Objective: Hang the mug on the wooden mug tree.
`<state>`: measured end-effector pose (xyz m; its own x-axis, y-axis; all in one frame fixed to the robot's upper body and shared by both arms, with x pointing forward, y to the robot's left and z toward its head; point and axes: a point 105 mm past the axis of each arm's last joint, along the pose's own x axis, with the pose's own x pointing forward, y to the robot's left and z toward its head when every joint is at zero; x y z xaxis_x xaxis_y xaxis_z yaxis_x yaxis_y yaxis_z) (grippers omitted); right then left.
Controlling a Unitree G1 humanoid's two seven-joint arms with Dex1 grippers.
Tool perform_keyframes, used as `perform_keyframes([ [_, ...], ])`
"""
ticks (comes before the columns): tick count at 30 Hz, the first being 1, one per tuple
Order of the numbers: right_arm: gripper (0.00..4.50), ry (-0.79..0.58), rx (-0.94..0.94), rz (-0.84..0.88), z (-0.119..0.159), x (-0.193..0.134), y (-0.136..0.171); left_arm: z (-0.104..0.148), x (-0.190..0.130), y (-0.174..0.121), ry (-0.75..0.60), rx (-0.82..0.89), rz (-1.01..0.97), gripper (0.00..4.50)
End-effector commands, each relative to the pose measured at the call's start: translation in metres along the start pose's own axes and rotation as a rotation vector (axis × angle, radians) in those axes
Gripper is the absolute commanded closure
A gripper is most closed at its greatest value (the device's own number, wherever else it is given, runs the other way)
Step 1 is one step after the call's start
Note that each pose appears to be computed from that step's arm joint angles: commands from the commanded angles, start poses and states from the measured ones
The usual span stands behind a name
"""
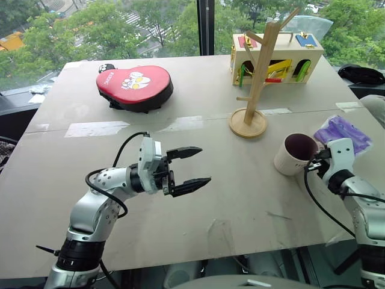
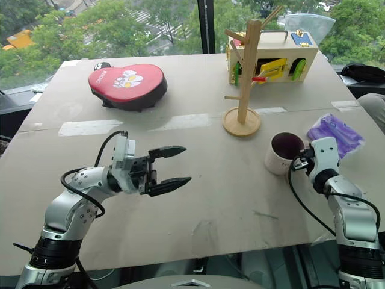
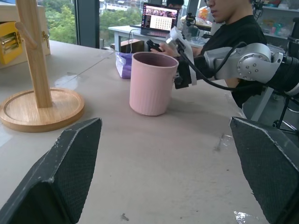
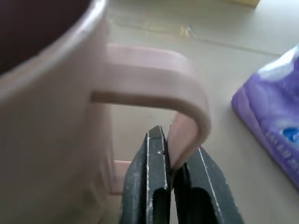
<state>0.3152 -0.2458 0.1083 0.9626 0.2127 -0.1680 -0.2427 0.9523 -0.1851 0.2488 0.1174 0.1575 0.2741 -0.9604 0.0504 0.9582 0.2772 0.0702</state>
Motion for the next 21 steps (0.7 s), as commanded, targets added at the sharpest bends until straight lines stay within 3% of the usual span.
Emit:
perform_keyframes([
  [1,4.46,-0.131,-0.099,0.072,0.055,0.001,0.000,0.013,-0.002,-0.001,-0.040,0.026,0.023,0.00],
  [6,4.46,-0.179,-0.270,0.231,0.118,0.013,0.010,0.010,-0.002,-0.003,-0.048,0.016,0.038,0.00],
  [11,4.46,-0.165,-0.405,0.324,0.159,0.029,0.015,0.006,0.001,-0.011,-0.059,0.013,0.044,0.00],
  [17,4.46,-0.154,-0.483,0.410,0.191,0.047,0.025,0.001,-0.001,-0.022,-0.071,0.008,0.070,0.00],
  [21,4.46,-0.137,-0.493,0.424,0.198,0.056,0.029,0.017,-0.009,-0.027,-0.186,0.038,0.064,0.00],
])
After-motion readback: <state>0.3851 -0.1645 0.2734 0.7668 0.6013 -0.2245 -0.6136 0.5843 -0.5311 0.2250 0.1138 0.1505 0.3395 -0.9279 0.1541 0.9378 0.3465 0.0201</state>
